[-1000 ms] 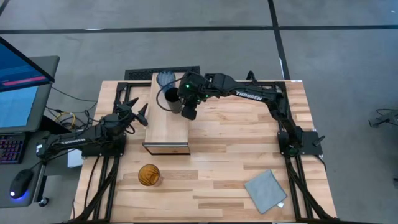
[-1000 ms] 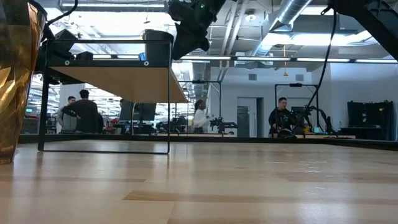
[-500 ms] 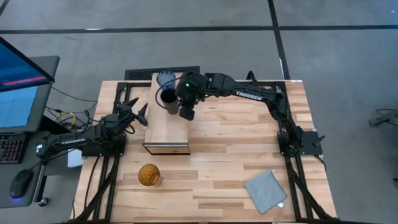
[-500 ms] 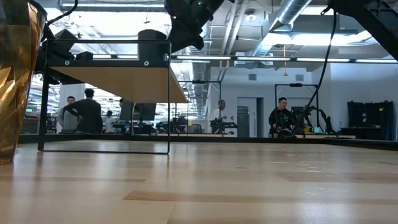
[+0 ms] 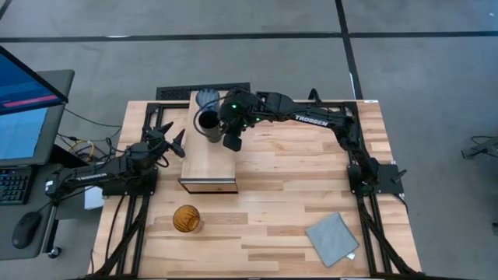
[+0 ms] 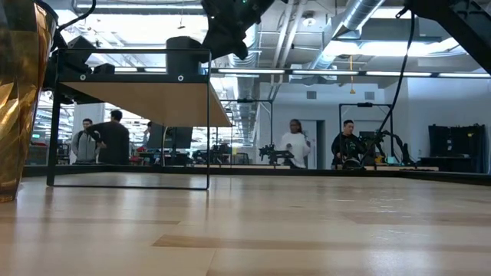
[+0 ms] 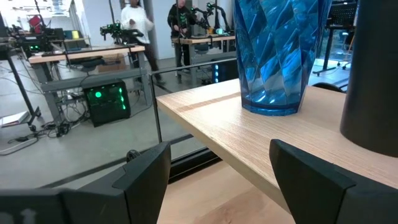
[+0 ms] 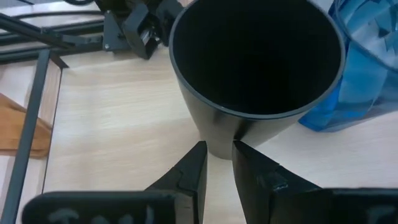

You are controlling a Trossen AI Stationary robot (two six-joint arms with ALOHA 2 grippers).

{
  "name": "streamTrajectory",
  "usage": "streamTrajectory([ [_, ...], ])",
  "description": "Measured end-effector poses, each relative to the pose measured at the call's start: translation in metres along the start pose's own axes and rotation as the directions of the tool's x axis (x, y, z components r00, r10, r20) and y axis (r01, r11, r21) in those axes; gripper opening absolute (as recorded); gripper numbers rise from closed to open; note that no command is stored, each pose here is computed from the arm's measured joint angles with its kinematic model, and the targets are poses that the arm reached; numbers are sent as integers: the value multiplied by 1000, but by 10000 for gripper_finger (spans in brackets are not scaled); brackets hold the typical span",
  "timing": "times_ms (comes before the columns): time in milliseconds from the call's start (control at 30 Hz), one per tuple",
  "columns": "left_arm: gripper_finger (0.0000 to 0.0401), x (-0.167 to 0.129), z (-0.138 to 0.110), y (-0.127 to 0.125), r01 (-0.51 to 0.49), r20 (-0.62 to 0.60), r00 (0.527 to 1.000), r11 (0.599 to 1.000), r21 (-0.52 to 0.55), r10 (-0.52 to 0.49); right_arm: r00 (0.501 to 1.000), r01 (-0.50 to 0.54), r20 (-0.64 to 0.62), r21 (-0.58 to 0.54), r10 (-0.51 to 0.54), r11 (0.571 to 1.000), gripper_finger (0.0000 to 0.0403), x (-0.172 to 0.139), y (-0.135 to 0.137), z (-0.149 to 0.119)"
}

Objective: Stack small to large cups/mugs on shelf
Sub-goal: Put the black cup on the shelf

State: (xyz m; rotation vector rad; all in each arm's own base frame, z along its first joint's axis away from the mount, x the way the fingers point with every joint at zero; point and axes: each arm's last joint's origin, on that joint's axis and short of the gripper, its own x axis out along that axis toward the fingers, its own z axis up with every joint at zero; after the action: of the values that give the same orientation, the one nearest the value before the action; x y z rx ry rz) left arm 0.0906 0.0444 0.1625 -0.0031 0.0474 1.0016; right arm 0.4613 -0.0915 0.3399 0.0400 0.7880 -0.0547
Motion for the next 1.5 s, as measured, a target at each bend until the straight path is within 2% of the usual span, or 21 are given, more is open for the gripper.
streamTrajectory([
  [600, 265, 0, 0, 0, 0, 0, 1000, 1000, 0, 0, 1000, 1, -17, 2, -1, 1000, 98, 6, -1, -2],
  [1500, 265, 0, 0, 0, 0, 0, 1000, 1000, 0, 0, 999, 5, 34, -30, -4, 1000, 98, 5, -1, 3],
])
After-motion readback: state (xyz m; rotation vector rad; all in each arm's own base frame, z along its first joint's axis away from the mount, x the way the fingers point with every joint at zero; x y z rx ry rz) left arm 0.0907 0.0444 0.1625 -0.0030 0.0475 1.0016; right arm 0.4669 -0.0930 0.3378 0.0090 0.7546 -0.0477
